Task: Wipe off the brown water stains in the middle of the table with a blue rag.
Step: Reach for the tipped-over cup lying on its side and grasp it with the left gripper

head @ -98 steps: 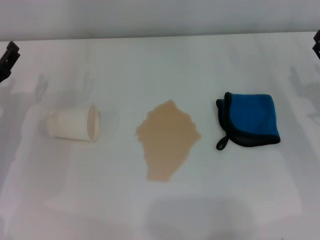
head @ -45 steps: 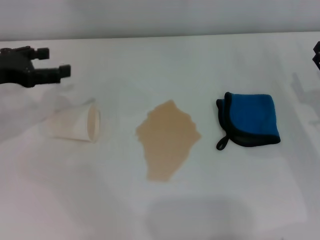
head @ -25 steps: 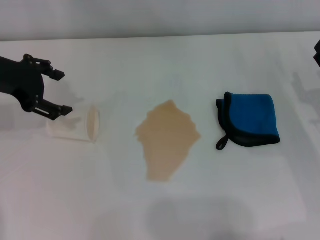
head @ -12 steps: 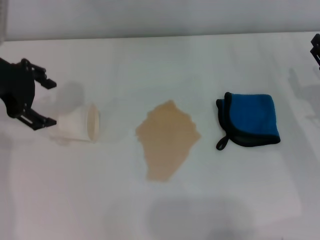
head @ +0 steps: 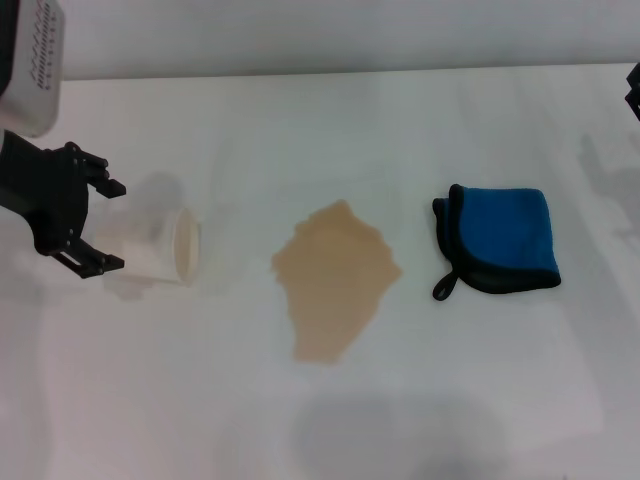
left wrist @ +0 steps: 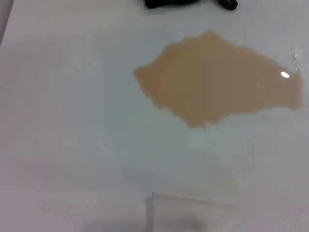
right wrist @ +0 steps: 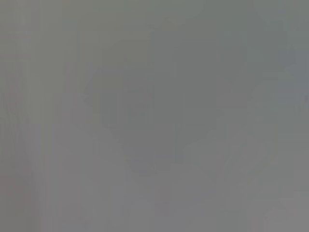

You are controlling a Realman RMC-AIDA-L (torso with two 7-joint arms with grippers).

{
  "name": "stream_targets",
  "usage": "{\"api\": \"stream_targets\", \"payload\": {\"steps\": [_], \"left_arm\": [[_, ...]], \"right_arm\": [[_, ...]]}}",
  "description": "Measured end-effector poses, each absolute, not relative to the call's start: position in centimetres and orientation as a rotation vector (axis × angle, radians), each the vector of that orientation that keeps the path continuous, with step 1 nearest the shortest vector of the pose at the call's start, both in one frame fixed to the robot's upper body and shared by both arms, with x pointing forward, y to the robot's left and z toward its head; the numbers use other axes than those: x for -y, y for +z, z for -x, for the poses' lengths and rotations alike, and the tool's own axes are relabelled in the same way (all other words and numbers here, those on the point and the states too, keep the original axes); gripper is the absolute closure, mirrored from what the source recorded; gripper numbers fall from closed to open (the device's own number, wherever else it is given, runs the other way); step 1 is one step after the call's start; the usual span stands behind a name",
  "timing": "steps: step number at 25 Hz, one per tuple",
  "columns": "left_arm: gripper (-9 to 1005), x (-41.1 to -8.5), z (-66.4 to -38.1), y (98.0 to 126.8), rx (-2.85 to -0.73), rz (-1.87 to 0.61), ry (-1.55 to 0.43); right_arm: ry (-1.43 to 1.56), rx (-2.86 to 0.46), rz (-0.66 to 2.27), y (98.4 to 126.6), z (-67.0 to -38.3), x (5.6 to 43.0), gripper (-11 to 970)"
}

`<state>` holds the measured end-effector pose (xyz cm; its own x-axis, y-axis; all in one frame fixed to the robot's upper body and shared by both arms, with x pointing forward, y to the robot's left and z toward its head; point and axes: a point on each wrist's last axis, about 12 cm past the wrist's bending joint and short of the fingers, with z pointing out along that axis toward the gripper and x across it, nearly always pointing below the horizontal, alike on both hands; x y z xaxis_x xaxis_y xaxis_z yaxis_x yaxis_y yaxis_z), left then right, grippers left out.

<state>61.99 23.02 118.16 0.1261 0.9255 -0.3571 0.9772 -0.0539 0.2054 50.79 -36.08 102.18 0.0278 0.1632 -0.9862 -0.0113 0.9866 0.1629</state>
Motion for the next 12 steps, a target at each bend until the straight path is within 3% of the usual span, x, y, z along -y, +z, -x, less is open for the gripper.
{"api": "stream_targets", "payload": {"steps": [12], "left_arm": [[111,-22.2,-62.0,114.8,-1.839,-2.037,-0.100]], "right_arm": [[0.147,-1.539,-0.132,102.1,-50.6,36.1,224]]}}
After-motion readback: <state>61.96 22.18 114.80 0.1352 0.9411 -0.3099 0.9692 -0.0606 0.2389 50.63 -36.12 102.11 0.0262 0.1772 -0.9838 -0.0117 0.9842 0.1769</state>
